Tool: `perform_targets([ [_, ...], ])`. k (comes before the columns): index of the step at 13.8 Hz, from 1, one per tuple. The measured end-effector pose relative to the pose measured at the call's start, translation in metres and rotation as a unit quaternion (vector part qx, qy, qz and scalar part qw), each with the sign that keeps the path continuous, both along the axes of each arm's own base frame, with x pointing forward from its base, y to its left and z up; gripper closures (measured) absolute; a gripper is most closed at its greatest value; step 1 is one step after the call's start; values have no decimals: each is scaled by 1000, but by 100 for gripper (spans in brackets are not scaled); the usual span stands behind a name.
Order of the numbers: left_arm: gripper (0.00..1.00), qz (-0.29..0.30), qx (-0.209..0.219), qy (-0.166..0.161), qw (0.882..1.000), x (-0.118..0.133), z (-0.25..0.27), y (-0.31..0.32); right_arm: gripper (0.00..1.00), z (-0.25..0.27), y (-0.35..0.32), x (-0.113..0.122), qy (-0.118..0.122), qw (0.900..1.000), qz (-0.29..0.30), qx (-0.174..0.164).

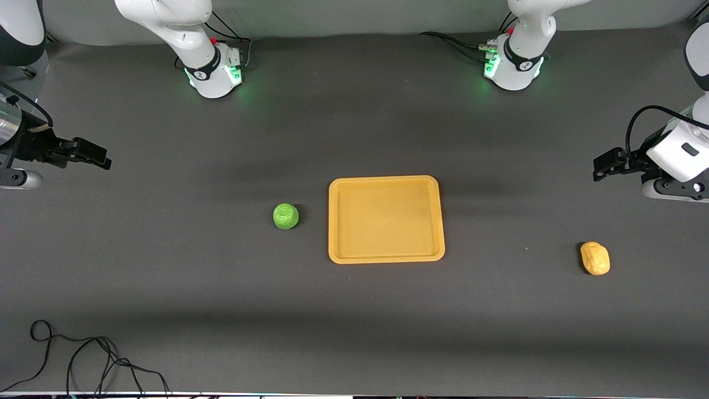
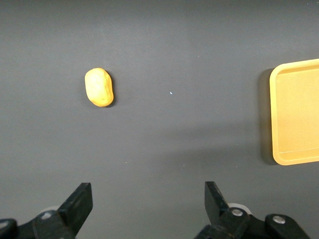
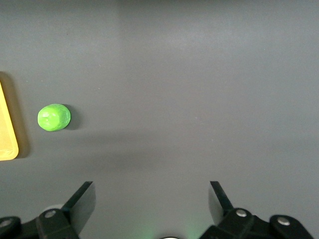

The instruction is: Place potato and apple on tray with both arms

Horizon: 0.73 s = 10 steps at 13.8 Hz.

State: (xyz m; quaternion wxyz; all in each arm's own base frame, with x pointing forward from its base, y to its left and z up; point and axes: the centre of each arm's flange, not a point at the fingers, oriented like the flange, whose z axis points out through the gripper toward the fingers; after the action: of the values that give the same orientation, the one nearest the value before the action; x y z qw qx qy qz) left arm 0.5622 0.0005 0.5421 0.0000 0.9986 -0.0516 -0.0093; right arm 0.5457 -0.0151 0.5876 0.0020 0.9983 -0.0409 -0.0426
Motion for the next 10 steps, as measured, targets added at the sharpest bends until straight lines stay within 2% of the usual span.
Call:
perform_targets([
  [4,0,-4,11,0,1000,0,0,0,0,2,0,0,-2,1000,0,0],
  [6,0,-5,12,-10,1000,4,-12,1,0,2,1,0,-2,1000,1,0],
  [8,0,-9,24,-16,1000,19,-51,11,0,0,1,-1,4,1000,1,0],
  [10,0,-25,60,-4,998,43,-112,37,0,-4,11,-2,14,1000,9,2],
])
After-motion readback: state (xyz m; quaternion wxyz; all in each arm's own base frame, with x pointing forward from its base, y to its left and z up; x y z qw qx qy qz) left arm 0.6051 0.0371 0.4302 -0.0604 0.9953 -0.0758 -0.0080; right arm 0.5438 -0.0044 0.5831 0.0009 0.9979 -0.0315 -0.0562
